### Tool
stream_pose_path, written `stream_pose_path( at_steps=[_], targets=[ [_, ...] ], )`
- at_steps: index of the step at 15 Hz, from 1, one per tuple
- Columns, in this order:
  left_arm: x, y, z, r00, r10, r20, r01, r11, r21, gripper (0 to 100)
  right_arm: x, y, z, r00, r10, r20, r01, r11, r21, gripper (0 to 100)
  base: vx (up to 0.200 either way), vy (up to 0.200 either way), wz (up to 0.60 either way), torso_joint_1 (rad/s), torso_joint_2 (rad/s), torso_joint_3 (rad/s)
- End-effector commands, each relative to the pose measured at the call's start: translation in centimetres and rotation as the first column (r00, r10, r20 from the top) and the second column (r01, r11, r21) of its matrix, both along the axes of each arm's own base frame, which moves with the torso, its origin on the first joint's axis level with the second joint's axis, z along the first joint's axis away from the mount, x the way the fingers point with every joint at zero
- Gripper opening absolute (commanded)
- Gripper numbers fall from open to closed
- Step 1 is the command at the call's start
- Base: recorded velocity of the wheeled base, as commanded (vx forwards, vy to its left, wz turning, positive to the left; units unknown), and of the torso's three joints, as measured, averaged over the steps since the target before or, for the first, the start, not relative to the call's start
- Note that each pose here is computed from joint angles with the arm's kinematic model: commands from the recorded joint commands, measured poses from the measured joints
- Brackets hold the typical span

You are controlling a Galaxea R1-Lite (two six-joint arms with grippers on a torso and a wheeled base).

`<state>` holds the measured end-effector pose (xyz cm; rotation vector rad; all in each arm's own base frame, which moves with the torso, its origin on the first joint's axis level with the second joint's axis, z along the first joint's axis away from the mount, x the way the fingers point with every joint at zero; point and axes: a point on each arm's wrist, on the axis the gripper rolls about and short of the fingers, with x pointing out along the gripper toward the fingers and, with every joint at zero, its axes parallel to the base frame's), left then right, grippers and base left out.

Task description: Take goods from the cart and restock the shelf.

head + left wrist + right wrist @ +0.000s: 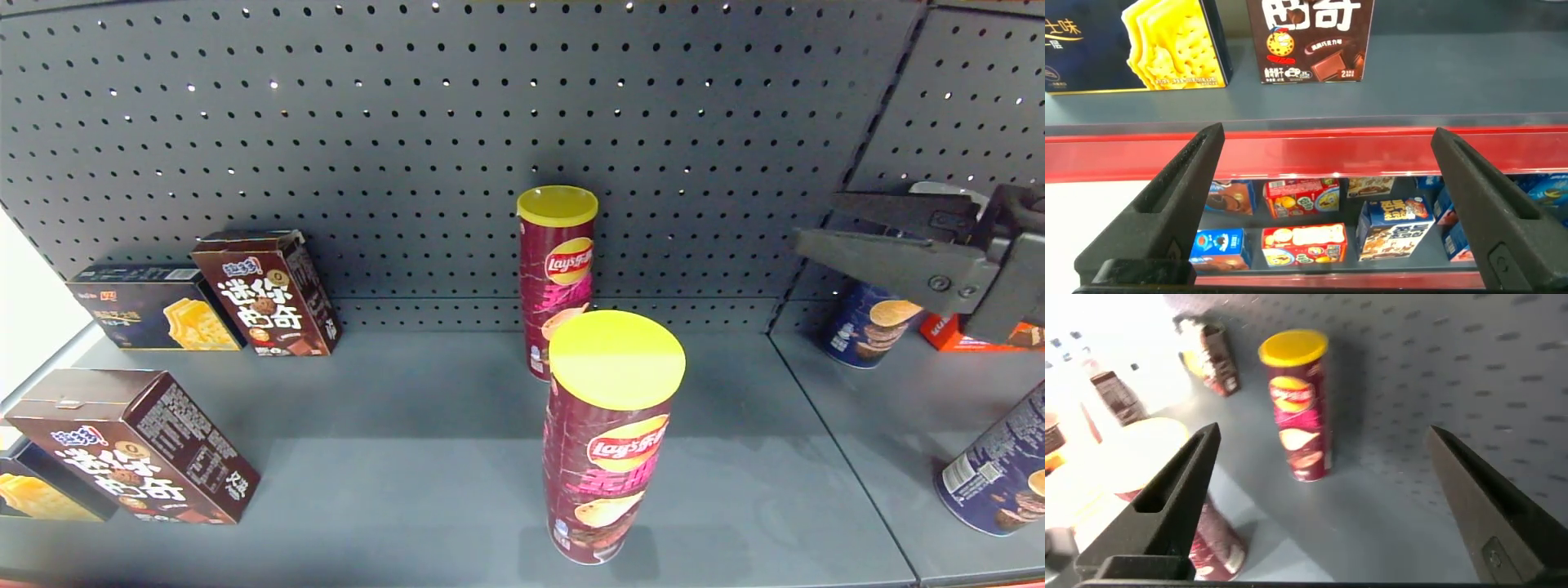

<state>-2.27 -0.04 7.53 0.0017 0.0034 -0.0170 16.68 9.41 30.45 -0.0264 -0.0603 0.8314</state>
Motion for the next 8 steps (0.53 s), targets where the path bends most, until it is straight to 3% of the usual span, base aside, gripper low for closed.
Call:
stream_pose_path(
  at_steps=[1, 4, 8],
  targets=[
    [0.0, 0.0, 0.0, 1.000, 0.000, -0.001, 0.000, 1.000, 0.000, 100, 1.2, 1.4, -1.1, 0.999, 0.035, -0.041, -0.036, 0.999, -0.035, 100, 0.000, 0.000, 0.00, 0.000, 0.00, 0.000],
    [0.0, 0.0, 0.0, 1.000, 0.000, -0.001, 0.000, 1.000, 0.000, 100, 2.3, 3.3, -1.7, 0.995, 0.068, -0.067, -0.071, 0.996, -0.056, 100, 0.000, 0.000, 0.00, 0.000, 0.00, 0.000],
    [0.0, 0.0, 0.0, 1.000, 0.000, -0.001, 0.000, 1.000, 0.000, 100, 2.3, 4.1, -1.8, 0.997, -0.019, -0.072, 0.014, 0.998, -0.066, 100, 0.000, 0.000, 0.00, 0.000, 0.00, 0.000]
  ],
)
